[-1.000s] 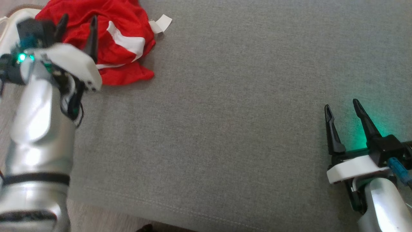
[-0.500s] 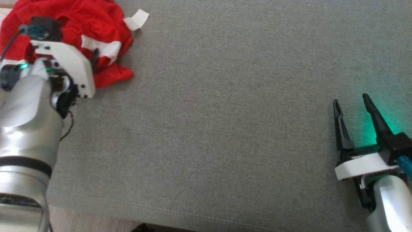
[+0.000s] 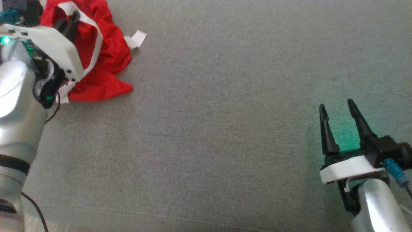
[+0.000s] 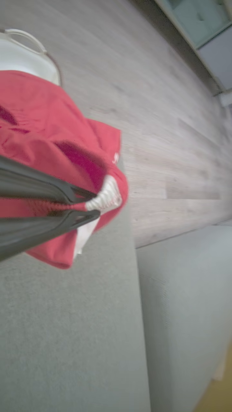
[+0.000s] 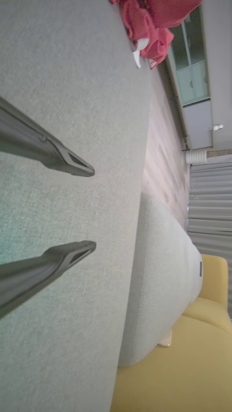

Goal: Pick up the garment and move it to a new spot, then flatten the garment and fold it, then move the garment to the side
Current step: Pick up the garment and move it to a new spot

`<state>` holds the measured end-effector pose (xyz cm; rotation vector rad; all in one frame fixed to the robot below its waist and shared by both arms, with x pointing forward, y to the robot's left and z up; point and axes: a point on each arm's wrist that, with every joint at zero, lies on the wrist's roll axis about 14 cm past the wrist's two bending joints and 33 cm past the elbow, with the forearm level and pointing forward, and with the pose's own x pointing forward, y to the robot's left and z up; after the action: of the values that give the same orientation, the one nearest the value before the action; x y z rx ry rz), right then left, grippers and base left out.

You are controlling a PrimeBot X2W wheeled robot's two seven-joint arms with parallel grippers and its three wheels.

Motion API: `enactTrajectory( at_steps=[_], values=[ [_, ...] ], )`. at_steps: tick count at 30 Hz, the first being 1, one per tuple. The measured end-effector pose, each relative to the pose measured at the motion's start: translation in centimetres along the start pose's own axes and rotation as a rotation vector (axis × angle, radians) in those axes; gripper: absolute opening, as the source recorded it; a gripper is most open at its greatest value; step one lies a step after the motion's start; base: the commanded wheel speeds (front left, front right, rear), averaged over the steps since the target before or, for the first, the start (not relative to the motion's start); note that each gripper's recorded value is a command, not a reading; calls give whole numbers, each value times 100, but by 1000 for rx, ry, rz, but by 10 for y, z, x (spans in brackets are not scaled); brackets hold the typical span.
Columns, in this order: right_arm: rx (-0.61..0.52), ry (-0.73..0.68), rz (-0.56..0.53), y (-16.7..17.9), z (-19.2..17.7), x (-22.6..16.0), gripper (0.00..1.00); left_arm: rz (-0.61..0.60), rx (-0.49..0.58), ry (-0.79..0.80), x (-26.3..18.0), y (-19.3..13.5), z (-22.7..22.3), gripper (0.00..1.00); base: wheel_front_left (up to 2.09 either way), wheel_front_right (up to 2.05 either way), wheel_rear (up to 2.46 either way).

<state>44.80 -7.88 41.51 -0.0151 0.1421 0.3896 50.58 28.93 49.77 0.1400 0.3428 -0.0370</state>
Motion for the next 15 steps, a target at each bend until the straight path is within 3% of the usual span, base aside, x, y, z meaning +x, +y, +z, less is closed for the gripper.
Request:
enactTrajectory(
  at_steps=[3,9,15],
  values=[
    [6,-38,-6,4,17,-7,100,-53,51,-102,-10,-9,41,0,0,0,0],
    [43,-127,-75,-7,51,-29,100,-293,183,-298,-34,-84,115,0,0,0,0],
    [94,-193,-162,-28,71,-59,100,-460,247,-394,-52,-141,151,0,0,0,0]
  ],
)
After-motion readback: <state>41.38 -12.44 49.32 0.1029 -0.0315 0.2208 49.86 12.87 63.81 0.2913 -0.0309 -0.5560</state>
